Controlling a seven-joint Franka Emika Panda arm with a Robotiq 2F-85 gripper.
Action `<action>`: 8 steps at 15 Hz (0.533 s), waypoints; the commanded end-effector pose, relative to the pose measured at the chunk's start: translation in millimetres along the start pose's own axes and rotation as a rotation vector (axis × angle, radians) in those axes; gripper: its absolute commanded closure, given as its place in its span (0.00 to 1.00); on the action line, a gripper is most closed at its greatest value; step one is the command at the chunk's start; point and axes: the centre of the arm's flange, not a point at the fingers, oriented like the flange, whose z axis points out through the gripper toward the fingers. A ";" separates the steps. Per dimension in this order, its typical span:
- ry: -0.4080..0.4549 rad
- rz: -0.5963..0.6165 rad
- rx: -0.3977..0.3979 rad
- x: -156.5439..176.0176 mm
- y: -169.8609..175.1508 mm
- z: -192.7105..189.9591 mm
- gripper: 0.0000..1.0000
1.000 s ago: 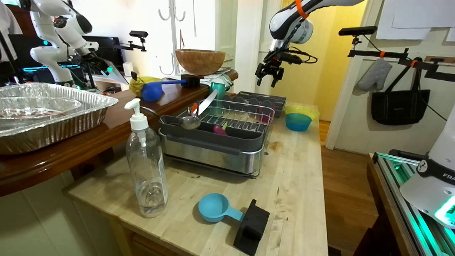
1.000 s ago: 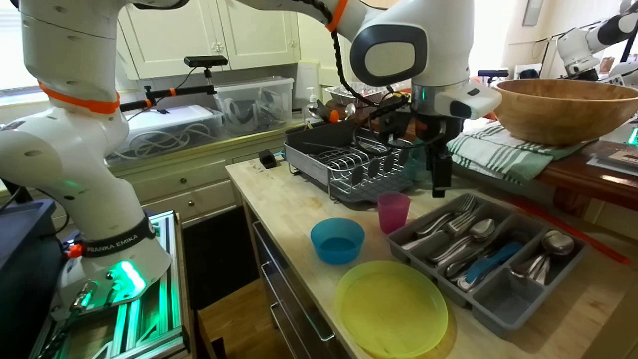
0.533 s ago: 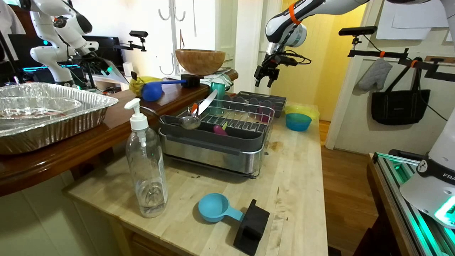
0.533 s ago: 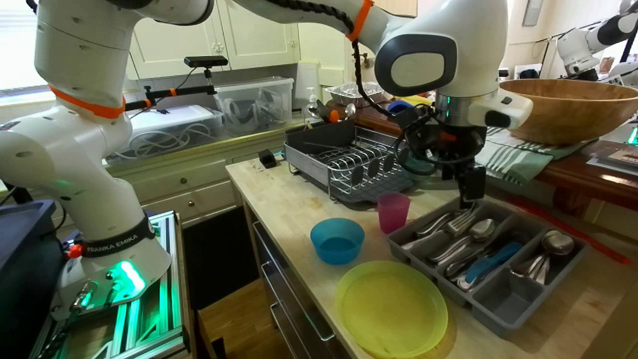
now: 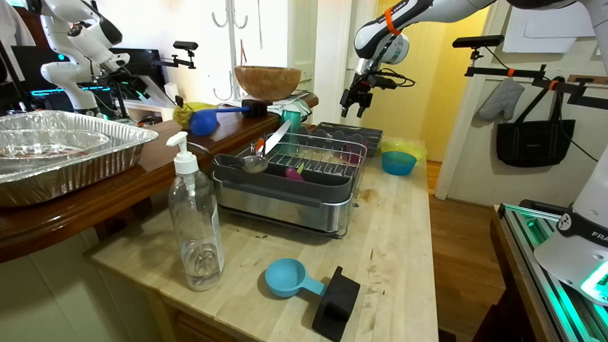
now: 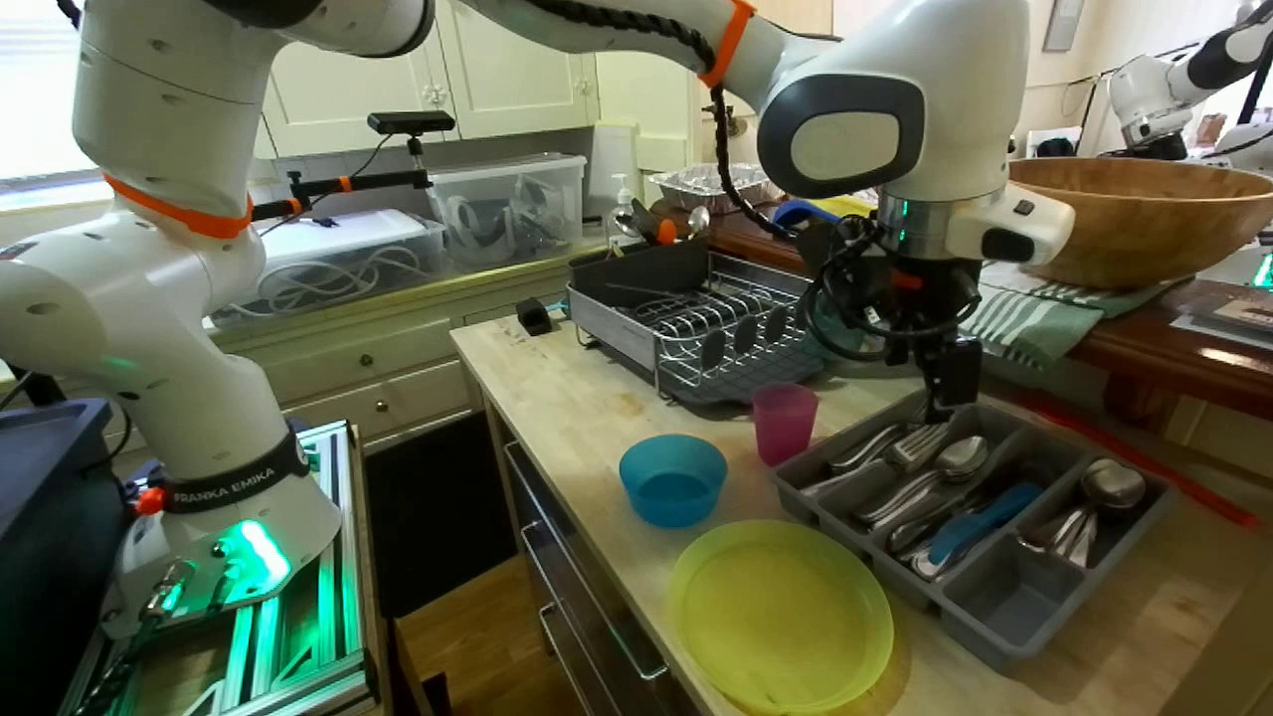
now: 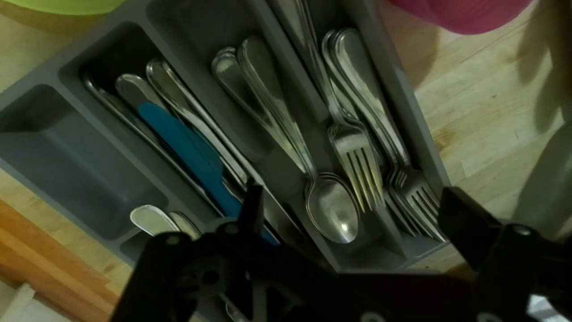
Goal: Make the blue plastic knife in the utensil rack to face the opposite direction
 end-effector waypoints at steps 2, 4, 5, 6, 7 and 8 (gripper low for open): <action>0.000 0.000 0.000 0.0 0.0 0.0 0.00; 0.000 0.000 0.000 0.0 -0.1 0.0 0.00; -0.006 -0.020 0.002 1.0 0.2 1.4 0.00; -0.014 -0.046 0.012 4.5 1.2 3.5 0.00; -0.007 -0.065 0.009 8.3 2.6 5.1 0.00; -0.014 -0.092 0.014 12.3 4.5 5.4 0.00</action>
